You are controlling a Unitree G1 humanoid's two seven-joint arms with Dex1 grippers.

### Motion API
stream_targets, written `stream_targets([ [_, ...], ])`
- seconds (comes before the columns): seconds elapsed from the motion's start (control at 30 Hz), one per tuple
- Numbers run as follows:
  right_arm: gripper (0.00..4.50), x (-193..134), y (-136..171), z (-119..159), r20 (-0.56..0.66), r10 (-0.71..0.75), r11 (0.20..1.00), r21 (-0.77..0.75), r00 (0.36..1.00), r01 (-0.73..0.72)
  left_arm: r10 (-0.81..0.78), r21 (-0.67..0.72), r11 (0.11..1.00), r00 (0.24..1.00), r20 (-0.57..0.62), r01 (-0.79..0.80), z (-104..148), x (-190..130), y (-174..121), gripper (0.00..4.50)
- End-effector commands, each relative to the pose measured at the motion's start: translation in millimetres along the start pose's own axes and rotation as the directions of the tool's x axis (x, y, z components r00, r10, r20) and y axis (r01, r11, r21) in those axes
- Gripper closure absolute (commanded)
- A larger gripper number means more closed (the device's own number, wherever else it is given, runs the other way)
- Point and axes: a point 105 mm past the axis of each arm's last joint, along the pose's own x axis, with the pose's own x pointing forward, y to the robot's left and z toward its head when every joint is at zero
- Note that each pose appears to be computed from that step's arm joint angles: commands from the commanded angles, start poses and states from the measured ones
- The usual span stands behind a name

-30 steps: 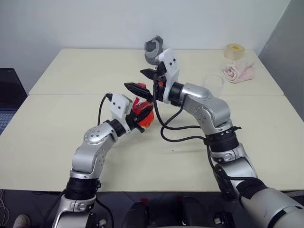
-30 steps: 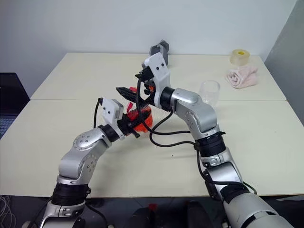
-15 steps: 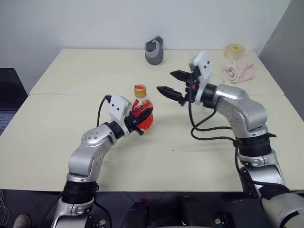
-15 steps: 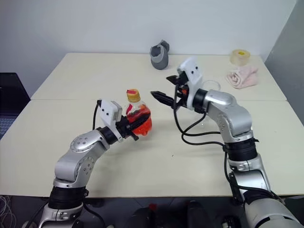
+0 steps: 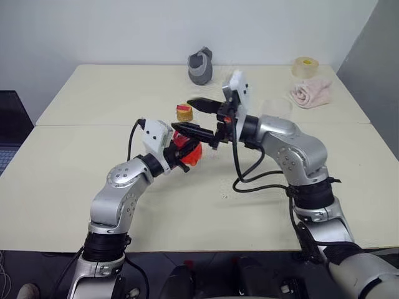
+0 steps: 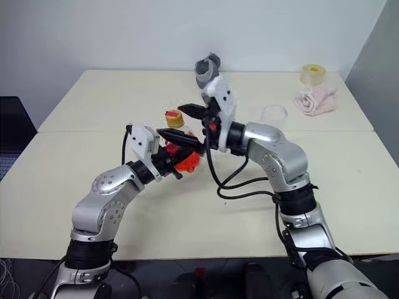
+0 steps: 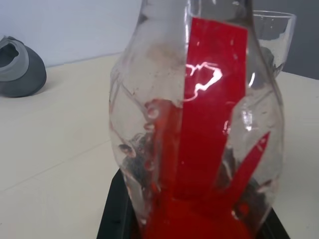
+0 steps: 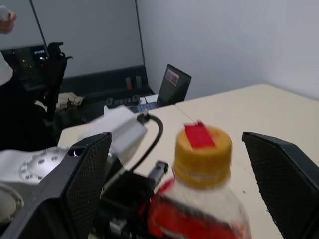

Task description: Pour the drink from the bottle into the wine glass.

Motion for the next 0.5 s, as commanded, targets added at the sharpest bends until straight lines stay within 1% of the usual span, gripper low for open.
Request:
stream_targets([
  [0.03,0.03,8.8,-2.6,15.5,0.059,-0.012,0.999,-0.044,0.998,0.015,-0.030,0.042,0.999,0.998,0.063,0.027,15.8,2.2,-6.6,3.60],
  [0.3,0.03,17.3,-10.1,16.7,0.072,-0.048,0.996,-0.077,0.996,0.054,-0.019,0.040,0.999,0.998,0.065,0.017,15.5,-0.5,-7.0,3.60],
  [0.5,0.03,10.5,-22.5,14.0,0.059,-0.114,0.987,-0.106,0.992,0.120,-0.024,0.036,0.999,0.998,0.056,0.022,13.0,-6.4,-10.9,3.60],
])
